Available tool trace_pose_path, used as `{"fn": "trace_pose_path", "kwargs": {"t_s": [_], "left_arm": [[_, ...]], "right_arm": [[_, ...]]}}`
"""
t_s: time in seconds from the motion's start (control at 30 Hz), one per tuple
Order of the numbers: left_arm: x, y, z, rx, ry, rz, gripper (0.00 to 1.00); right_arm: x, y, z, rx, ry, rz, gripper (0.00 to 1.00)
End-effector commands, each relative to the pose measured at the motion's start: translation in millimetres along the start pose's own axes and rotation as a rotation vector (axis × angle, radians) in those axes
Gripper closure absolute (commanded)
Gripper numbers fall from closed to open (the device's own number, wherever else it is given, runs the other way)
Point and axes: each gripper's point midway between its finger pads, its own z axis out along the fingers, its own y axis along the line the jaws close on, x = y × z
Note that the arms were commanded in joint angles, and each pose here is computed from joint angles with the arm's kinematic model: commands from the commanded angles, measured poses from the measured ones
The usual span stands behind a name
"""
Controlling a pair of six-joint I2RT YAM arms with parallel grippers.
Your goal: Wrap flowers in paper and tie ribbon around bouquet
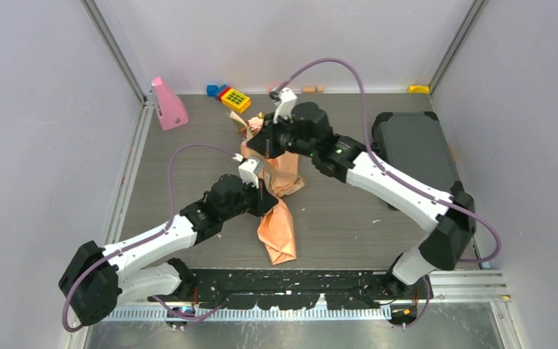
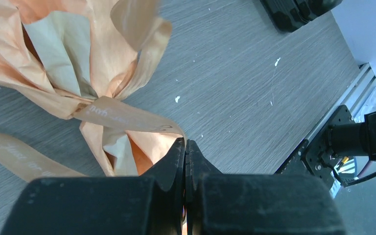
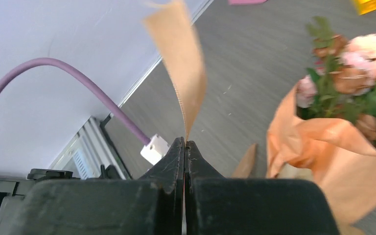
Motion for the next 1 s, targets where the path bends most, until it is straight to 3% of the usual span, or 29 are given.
{"fn": "trace_pose_path", "kwargs": {"t_s": [0.0, 0.13, 0.4, 0.63, 0.8, 0.9, 0.97], "left_arm": [[-21.0, -11.6, -7.8, 0.043, -0.133, 0.014, 1.0], [-16.4, -7.1, -8.1, 0.03, -0.151, 0.007, 1.0], [-9.5, 4.6, -8.4, -0.016, -0.202, 0.001, 1.0], [-5.5, 6.5, -9.7, -0.005, -0.218, 0.027, 1.0], [-6.9, 6.2, -8.5, -0.005, -0.22, 0.036, 1.0], [-7.0, 6.4, -8.5, -0.006, -0.221, 0.039, 1.0], [-7.4, 6.0, -9.1, -0.004, -0.223, 0.038, 1.0]], "right_arm": [[18.5, 46.3, 21.2, -0.153, 0.113, -0.001, 0.99], [35.7, 66.0, 48.1, -0.196, 0.164, 0.026, 0.99], [42.8, 60.6, 100.1, -0.132, 0.189, 0.141, 0.99], [57.8, 75.3, 109.5, -0.153, 0.282, 0.208, 0.97], [82.8, 81.9, 97.1, -0.178, 0.41, 0.181, 0.82], [79.1, 69.9, 87.9, -0.128, 0.409, 0.139, 0.57], [69.9, 59.5, 82.4, -0.092, 0.383, 0.139, 0.46]]}}
